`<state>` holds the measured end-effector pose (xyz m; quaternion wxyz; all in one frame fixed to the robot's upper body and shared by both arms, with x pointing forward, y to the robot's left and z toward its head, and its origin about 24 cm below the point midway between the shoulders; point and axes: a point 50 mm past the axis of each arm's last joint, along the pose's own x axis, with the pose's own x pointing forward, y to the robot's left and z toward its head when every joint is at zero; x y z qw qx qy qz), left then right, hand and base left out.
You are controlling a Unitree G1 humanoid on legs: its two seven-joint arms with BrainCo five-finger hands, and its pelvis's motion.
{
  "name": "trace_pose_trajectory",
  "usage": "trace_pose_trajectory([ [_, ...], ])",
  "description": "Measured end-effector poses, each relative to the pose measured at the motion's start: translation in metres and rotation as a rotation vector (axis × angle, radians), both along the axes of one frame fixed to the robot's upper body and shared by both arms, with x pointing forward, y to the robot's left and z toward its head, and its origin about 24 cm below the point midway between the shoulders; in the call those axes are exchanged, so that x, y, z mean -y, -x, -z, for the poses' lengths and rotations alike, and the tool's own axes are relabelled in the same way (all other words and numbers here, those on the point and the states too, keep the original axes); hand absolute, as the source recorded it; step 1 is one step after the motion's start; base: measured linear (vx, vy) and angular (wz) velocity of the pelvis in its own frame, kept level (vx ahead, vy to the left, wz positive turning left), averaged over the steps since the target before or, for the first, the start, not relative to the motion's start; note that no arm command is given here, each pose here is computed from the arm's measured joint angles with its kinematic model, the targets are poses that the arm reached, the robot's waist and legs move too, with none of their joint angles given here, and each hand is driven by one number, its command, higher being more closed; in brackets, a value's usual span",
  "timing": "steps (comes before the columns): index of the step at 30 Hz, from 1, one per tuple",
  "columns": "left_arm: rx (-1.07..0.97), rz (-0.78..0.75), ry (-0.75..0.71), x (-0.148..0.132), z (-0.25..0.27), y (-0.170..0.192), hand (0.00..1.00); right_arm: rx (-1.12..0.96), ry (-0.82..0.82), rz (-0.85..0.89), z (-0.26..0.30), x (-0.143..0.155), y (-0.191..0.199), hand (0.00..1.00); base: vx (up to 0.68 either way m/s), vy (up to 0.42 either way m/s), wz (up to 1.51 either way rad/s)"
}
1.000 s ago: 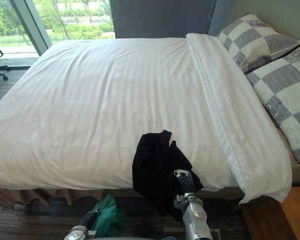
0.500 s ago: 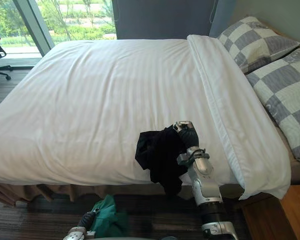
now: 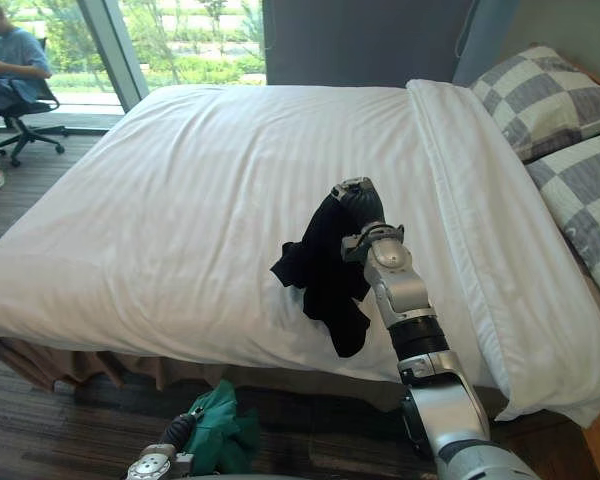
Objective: Tidy the bed and pick cloth on bed and put in laundry
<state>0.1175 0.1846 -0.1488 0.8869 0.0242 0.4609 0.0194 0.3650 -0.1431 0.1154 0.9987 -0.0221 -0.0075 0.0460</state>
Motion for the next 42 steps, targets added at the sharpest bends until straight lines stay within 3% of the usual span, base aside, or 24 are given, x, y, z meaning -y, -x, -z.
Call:
trace_pose_trajectory([
  [2,0.000,0.003,-0.007,-0.001,-0.001,-0.003,1.00,-0.052,0.000,0.003,0.015,-0.007,0.002,1.00,-0.04,0.002,0.25],
  [3,0.024,0.005,-0.013,-0.001,-0.005,-0.010,1.00,-0.081,-0.007,0.006,0.023,-0.014,0.003,0.00,-0.04,0.005,0.19],
  [9,0.166,0.026,-0.054,-0.006,-0.027,-0.058,1.00,-0.090,0.059,0.120,0.040,-0.006,0.001,0.00,-0.05,0.010,0.13],
  [18,0.336,0.061,-0.144,-0.015,-0.060,-0.109,1.00,0.158,0.254,0.142,-0.022,-0.007,-0.021,0.00,-0.01,0.000,-0.04],
  [22,0.341,0.079,-0.175,-0.020,-0.063,-0.111,1.00,0.201,0.437,0.123,-0.028,-0.011,-0.019,0.00,-0.01,-0.026,-0.04],
  [28,0.334,0.110,-0.227,-0.028,-0.064,-0.111,1.00,0.247,0.530,0.101,-0.028,-0.017,-0.007,0.00,0.03,-0.027,-0.02],
  [42,0.254,0.110,-0.274,-0.036,-0.053,-0.087,1.00,0.233,0.533,-0.040,0.003,-0.019,0.067,0.00,0.01,-0.023,-0.12],
])
